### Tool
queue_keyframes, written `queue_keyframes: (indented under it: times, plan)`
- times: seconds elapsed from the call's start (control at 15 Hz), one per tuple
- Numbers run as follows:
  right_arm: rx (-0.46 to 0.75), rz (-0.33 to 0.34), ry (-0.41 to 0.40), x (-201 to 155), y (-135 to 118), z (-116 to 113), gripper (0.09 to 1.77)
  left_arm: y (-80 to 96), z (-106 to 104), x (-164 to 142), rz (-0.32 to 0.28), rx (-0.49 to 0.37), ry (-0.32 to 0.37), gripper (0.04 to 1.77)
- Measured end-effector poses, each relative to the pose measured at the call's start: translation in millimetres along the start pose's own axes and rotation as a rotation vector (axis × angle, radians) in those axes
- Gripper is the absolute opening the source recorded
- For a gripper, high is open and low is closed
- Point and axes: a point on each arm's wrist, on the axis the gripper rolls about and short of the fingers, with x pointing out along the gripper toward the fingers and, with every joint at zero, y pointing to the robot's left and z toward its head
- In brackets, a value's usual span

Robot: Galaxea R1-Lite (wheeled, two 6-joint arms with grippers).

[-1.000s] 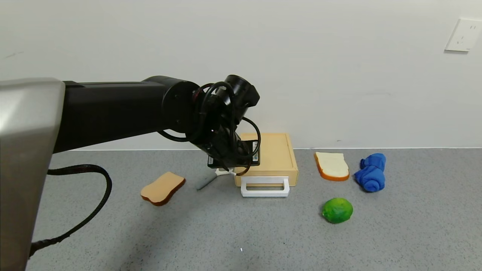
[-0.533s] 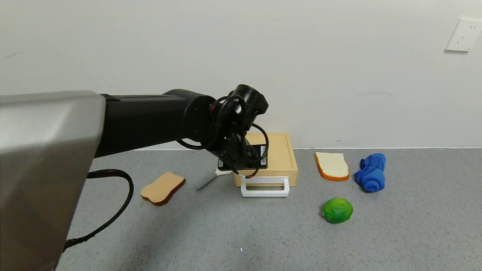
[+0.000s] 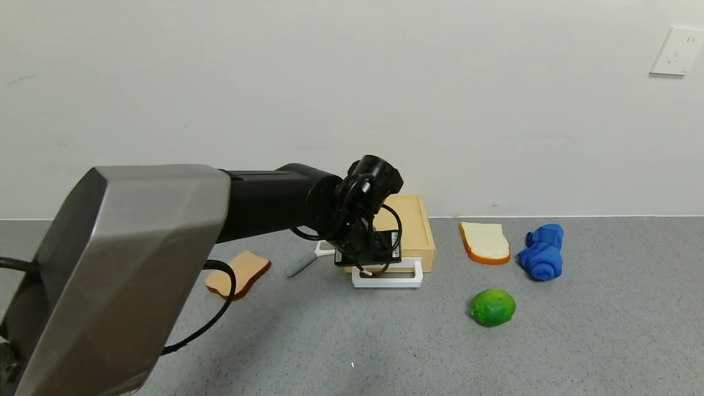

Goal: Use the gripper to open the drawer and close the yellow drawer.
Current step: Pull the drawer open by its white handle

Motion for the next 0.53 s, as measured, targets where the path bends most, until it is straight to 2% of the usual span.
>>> queue_keyframes:
  times: [0.4,0.53]
  plan:
    - [0.000,0.000,0.000,0.0,0.0,0.0,1.71,1.7,-7.5,26.6,0.024,-0.021,0.022,0.11]
    - [0.000,0.000,0.000,0.0,0.0,0.0,1.71,1.3,-7.9,33.6,0.025,-0.027,0.010,0.11]
